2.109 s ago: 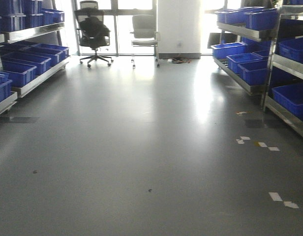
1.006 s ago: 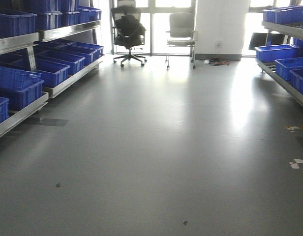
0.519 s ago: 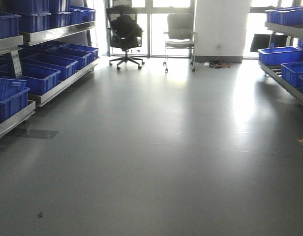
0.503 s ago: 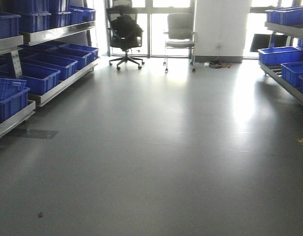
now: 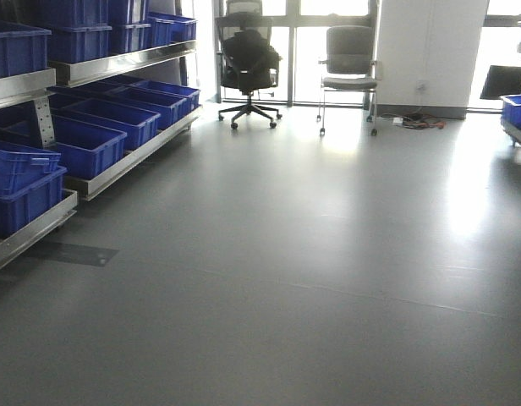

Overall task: Pick red cube and place on left shelf
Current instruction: 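Drive the base down the aisle carrying the red cube, then turn the base toward the rack of blue crates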

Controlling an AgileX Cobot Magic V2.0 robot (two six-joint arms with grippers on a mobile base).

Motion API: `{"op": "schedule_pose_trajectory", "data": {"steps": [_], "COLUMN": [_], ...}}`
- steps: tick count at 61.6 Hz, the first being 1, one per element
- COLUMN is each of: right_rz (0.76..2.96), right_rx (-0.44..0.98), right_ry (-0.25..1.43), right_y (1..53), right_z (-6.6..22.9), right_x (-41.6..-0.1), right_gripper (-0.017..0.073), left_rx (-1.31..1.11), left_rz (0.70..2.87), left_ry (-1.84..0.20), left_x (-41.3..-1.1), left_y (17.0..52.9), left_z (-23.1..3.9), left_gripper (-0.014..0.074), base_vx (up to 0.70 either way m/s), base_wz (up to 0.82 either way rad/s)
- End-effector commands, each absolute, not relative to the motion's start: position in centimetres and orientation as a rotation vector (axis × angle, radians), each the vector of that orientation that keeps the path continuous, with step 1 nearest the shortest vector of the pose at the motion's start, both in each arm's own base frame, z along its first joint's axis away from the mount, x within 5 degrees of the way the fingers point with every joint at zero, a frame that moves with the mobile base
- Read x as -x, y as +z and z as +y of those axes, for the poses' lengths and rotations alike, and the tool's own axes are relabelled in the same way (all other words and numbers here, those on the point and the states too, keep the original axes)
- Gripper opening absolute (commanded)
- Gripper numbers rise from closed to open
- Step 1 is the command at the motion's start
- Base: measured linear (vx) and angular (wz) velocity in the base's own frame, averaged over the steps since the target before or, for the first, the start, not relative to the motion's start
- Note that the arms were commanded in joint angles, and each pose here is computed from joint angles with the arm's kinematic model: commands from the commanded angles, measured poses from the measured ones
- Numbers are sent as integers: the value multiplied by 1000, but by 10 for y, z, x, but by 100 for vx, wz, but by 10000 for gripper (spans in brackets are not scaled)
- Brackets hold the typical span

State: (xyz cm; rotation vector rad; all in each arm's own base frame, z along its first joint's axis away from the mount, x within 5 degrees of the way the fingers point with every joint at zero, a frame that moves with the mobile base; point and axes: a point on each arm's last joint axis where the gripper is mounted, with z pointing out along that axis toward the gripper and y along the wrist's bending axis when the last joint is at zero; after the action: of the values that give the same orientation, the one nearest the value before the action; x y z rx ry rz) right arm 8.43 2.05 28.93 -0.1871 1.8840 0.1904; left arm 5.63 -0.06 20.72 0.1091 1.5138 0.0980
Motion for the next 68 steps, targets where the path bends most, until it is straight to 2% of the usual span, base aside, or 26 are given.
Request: {"op": "schedule_pose_trajectory", "data": {"steps": [1,32,68], "right_rz": [1770,1770,1770], "right_rx": [177,177,177], "right_ry": [180,180,180], "right_y": [306,306,306], "right_z": [20,20,20], "right_x": [-86,-86,-86], "right_gripper": [55,55,55], "left_rx": [-101,-101,-101], "left_rz": [1443,1443,1443], "left_ry": [97,97,97], "left_x": [-56,-56,-56], "left_y": [208,208,208], "left_z": [-1,-1,-1], "left_gripper": [106,106,106], "base_vx": [52,52,51], "base_wz": [15,25,47]}}
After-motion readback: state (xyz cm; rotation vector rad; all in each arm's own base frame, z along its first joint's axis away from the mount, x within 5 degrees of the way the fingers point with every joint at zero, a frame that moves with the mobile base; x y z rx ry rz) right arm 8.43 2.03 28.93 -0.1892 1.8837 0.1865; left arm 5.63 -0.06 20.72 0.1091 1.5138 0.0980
